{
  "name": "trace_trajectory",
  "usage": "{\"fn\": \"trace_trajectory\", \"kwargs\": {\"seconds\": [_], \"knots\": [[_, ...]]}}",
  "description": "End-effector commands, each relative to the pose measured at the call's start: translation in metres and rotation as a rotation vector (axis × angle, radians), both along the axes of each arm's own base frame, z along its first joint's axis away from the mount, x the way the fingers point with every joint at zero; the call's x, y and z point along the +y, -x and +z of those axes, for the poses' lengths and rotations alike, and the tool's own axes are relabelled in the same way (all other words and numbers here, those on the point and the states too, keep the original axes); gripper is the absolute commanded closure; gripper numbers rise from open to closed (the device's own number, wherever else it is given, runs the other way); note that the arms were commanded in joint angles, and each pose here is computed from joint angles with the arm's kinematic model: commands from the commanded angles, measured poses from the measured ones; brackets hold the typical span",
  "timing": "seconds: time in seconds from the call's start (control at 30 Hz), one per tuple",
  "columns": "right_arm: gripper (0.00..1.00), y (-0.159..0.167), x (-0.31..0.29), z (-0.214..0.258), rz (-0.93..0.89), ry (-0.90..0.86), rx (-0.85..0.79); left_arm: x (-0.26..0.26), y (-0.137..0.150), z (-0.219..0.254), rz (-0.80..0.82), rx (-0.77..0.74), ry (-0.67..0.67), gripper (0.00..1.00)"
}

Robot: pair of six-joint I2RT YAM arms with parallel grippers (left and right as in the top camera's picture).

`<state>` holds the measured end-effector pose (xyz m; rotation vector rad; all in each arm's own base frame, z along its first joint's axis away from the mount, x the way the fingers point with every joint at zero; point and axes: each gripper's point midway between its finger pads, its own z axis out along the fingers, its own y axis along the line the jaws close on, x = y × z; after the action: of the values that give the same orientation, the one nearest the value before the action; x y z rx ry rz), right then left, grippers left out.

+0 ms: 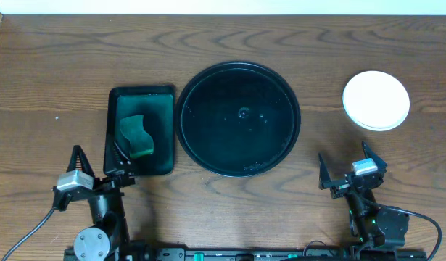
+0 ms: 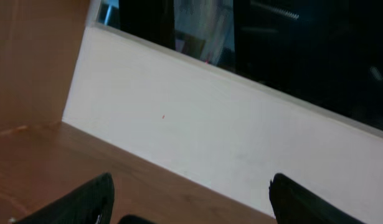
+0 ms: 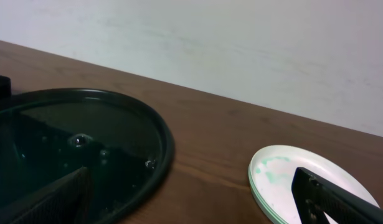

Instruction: Clean dirty plates on tray and stack at the side

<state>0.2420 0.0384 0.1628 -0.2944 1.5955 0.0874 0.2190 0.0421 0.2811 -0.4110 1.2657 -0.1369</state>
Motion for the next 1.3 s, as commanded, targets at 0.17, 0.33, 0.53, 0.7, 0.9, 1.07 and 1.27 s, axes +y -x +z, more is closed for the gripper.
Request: {"fn": "trace_trajectory", "kwargs": {"seconds": [0.17,0.33,0.53,0.7,0.9,1.07,1.27], "knots": [[0.01,0.0,-0.002,-0.001,-0.009,0.011,-0.003,0.002,-0.009,-0.024,0.004,-0.074,0.003,0.2],[0.01,0.0,-0.002,-0.001,-0.009,0.011,-0.003,0.003,-0.011,-0.031,0.012,-0.073,0.004,0.2],[0.01,0.0,-0.002,-0.001,-0.009,0.011,-0.003,0.006,-0.018,-0.06,0.02,0.05,0.012,0.2],[0.01,0.0,-0.002,-0.001,-0.009,0.011,-0.002,0.006,-0.022,-0.106,0.018,0.241,0.023,0.2],[0.01,0.0,-0.002,-0.001,-0.009,0.011,-0.003,0.006,-0.021,-0.135,0.019,0.359,0.028,0.2],[0.01,0.0,-0.002,-0.001,-0.009,0.011,-0.003,0.005,-0.02,-0.142,0.02,0.395,0.01,0.2],[0.01,0.0,-0.002,-0.001,-0.009,0.011,-0.002,0.005,-0.02,-0.142,0.02,0.396,0.004,0.2]]}}
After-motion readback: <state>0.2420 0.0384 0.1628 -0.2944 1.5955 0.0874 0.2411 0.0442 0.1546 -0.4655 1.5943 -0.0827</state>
